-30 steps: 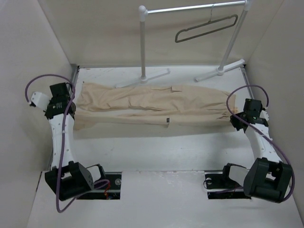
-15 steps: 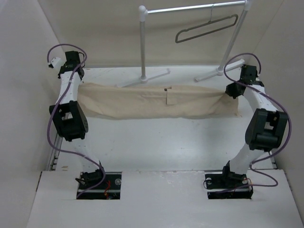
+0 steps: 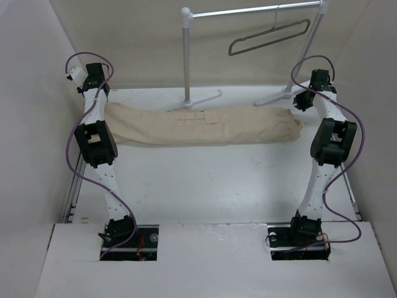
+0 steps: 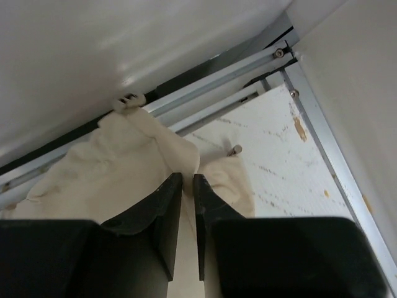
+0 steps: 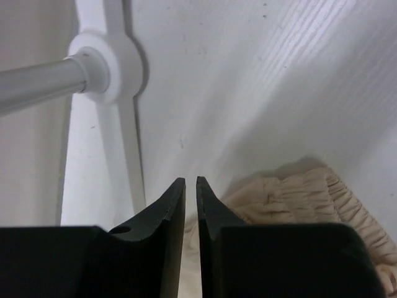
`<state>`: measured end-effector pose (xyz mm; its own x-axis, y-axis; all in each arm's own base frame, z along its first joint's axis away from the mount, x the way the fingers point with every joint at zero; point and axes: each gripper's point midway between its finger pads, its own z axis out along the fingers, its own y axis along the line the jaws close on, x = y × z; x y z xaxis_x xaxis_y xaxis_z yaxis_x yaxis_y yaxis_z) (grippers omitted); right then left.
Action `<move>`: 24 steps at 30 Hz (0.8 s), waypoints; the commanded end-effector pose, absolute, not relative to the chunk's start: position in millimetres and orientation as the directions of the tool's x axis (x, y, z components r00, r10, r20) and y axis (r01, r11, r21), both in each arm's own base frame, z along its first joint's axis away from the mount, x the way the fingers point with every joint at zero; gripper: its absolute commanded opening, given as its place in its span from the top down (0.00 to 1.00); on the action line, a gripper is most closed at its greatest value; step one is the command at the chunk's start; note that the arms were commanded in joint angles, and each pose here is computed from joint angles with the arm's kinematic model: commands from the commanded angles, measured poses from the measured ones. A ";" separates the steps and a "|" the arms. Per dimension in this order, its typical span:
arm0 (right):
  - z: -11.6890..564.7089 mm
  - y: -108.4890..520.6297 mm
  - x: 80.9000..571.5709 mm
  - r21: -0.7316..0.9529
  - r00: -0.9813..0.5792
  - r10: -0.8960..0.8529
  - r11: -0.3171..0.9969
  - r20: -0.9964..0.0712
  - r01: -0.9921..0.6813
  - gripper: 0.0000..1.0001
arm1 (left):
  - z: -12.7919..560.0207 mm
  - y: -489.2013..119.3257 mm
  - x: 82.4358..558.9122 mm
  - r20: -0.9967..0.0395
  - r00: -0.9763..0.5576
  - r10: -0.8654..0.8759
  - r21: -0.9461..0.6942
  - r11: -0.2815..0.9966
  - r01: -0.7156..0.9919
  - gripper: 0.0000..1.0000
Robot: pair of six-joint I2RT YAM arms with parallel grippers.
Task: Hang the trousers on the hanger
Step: Fold the trousers at the center of the board.
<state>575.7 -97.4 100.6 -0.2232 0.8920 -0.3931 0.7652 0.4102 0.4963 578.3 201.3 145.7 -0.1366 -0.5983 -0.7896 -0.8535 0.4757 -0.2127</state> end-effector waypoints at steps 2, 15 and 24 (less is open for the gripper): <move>126.6 -94.3 584.8 0.525 -0.183 0.886 0.406 -0.425 0.748 0.79 | 198.8 198.8 623.4 -0.806 -0.005 -0.592 -0.397 0.547 -0.737 0.81; 141.9 -63.1 455.9 0.554 -0.221 0.837 0.506 -0.501 0.661 0.32 | 224.5 171.3 568.1 -0.846 -0.073 -0.528 -0.310 0.600 -0.737 0.40; 91.3 -45.4 431.2 0.533 -0.293 0.859 0.495 -0.420 0.686 0.27 | 129.4 81.8 539.8 -0.735 -0.263 -0.625 -0.309 0.654 -0.690 0.41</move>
